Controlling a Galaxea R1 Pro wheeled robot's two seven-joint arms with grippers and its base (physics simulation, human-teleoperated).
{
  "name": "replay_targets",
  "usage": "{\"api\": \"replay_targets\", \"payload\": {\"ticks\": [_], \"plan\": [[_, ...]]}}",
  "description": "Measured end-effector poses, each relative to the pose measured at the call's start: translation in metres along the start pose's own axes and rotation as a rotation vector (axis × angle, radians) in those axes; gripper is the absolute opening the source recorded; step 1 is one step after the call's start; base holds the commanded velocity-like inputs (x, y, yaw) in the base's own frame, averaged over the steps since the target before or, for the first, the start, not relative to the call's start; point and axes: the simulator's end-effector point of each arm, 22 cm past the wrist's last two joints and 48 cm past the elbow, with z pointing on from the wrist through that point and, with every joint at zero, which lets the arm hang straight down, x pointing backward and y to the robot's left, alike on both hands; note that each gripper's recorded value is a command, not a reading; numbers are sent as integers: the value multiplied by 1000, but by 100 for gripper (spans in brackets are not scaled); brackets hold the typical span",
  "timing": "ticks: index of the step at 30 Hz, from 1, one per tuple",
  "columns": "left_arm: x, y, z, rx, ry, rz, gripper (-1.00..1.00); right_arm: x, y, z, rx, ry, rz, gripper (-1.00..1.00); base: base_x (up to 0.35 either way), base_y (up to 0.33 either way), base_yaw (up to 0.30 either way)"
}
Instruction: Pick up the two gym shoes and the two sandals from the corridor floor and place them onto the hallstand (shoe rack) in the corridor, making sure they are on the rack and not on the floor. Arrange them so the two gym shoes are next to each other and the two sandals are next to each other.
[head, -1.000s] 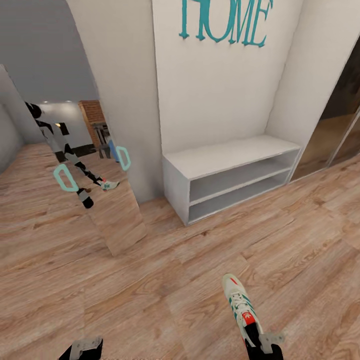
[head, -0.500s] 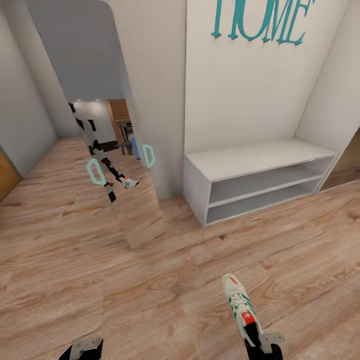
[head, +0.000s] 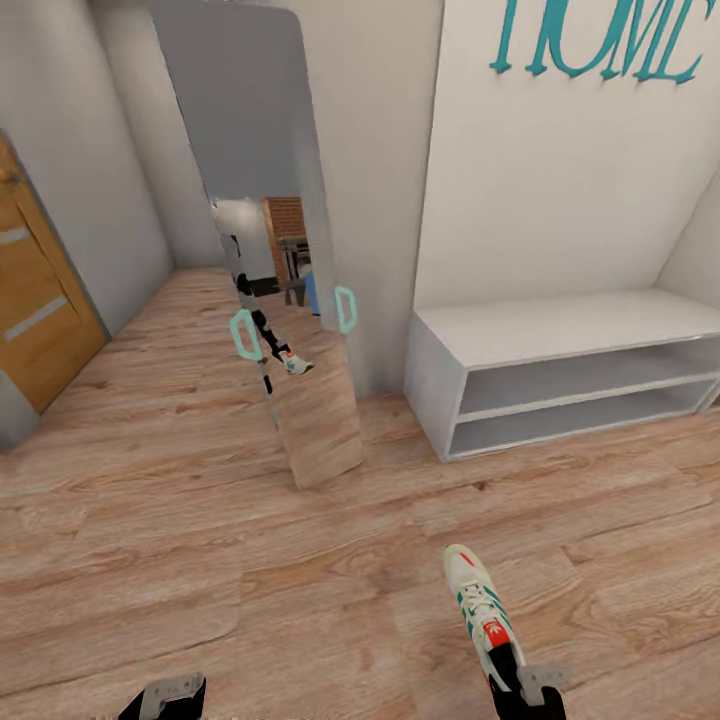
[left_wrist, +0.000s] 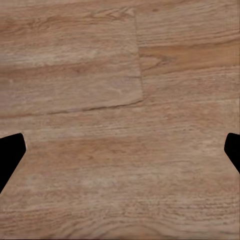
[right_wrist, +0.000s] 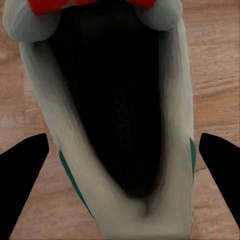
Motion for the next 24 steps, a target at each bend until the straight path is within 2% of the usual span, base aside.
{"api": "replay_targets", "payload": {"ticks": [24], "plan": [[0, 0, 0, 0, 0, -2, 100, 0, 0, 0, 0, -1, 0, -100, 0, 0, 279]]}}
